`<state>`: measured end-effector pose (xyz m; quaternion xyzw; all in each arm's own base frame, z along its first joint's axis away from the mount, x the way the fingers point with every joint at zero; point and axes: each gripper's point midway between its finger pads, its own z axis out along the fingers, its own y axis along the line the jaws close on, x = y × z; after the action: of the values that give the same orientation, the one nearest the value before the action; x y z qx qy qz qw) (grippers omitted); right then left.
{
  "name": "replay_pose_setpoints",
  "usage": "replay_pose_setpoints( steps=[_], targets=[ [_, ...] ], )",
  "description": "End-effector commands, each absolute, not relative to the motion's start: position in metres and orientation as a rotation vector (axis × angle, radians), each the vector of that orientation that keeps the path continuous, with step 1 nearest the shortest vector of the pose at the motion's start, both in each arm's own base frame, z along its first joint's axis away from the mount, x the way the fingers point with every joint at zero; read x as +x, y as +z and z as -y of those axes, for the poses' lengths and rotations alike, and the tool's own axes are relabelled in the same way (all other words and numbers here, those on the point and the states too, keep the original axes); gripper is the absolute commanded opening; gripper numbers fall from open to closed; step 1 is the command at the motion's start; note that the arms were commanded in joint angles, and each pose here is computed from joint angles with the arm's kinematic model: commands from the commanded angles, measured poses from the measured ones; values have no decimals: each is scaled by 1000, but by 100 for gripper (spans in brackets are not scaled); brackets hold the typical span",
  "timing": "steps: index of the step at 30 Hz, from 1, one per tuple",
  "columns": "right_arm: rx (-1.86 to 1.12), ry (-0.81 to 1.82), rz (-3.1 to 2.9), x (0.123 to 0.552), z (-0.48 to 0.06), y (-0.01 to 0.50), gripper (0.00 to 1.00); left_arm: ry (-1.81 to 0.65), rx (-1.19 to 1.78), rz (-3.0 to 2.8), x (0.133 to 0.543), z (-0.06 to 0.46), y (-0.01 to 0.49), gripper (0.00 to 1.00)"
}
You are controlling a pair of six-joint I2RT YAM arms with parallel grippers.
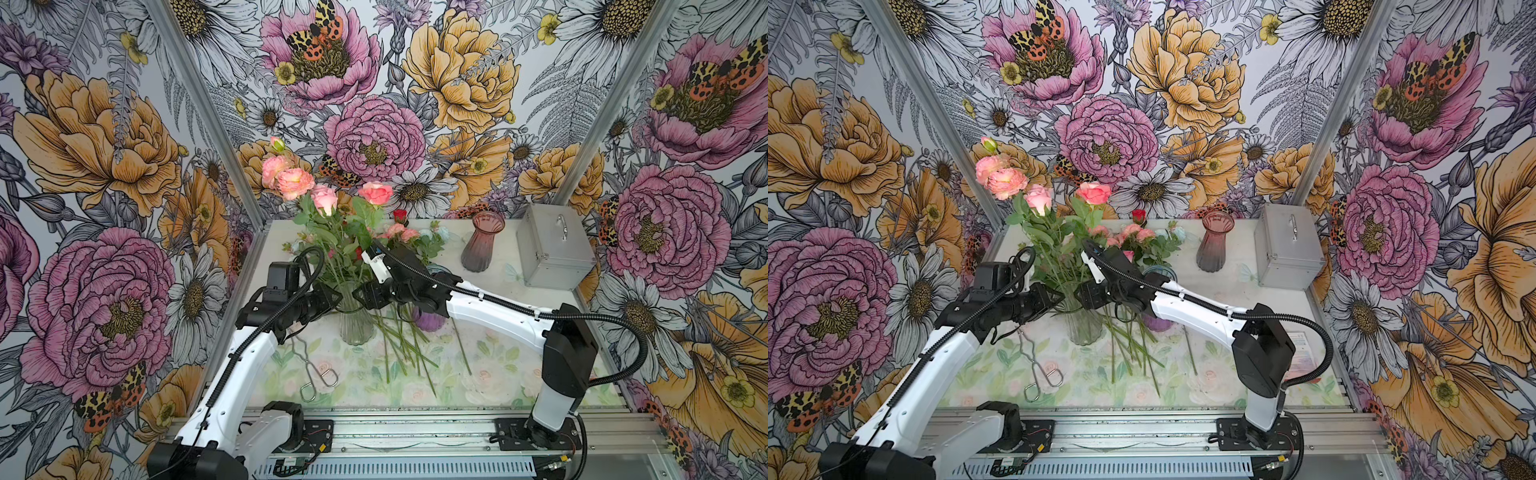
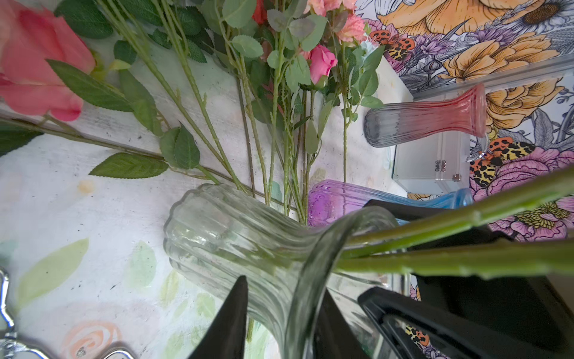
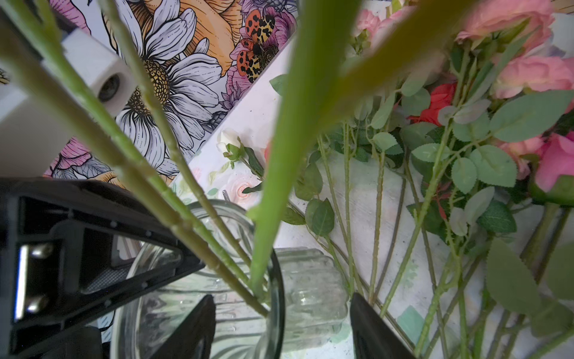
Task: Place the pink flowers into the vase
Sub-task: Move the vase to the center of the board.
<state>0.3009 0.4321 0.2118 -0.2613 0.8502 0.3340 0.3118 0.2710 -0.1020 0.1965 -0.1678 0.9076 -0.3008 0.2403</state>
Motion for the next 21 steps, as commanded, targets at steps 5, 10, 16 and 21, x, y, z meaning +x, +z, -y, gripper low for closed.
replay_pose_setpoints(
  steps=[5,10,16,21],
  targets=[
    [-683,899,-2238,299,-442,217,57,-740,-380,-2502,280,101,202,25],
    [-673,901,-2253,298,-442,212,43,-721,-334,-2519,283,107,204,16],
    [-672,897,-2251,296,-445,213,36,-678,-302,-2539,283,106,205,5],
    [-673,900,-2259,294,-449,209,30,-655,-296,-2531,284,104,209,5]
  ],
)
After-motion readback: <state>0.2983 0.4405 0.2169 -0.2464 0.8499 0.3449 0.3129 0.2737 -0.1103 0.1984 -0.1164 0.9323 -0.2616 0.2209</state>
